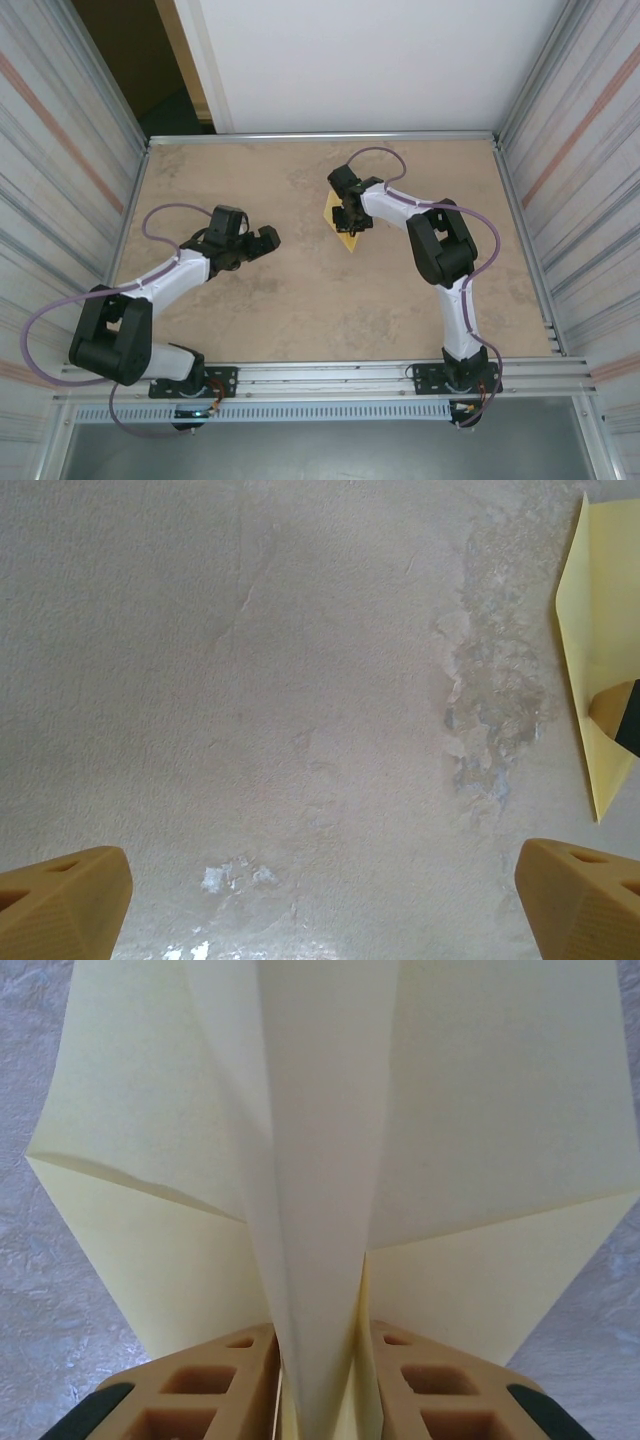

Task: Fold a paper plane with a square sheet of paper (pick it up from the middle)
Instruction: Move the paper plane to the top-center of the table.

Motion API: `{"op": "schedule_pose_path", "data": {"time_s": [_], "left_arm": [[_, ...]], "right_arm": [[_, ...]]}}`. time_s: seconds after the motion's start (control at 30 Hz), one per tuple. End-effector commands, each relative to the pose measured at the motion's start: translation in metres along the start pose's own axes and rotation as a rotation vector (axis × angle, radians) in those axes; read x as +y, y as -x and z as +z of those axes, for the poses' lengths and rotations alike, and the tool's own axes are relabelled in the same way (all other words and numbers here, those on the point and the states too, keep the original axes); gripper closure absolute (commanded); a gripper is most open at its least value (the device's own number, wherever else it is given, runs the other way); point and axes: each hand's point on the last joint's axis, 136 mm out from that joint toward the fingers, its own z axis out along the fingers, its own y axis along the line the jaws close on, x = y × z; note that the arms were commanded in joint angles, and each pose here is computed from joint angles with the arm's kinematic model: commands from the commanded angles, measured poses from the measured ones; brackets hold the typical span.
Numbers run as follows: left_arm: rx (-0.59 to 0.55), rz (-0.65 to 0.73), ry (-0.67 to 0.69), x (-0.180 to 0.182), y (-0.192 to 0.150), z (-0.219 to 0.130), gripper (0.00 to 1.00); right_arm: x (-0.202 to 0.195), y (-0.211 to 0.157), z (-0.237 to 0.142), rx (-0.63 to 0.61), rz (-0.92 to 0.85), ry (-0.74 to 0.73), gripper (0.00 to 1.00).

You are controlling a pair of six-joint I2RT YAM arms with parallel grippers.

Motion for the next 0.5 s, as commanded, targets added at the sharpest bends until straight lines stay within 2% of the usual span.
{"op": "schedule_pose_path", "data": {"time_s": [0.0,0.23,0.47], "left_arm": [[0.015,0.003,0.013,0.005,-0.003,0.003,0.01],[0.022,0.005,0.012,0.005,-0.004,0.004,0.01],[0.018,0.018,0.001,0.002,-0.003,0.002,0.01]], "right_arm": [[-0.009,-0.01,0.014,0.052,0.025,-0.036,0.7],[-0.016,-0.021,0.03,0.089,0.032,-0.065,0.65],[-0.02,-0.011,0.034,0.073,0.054,-0.08,0.55]]}}
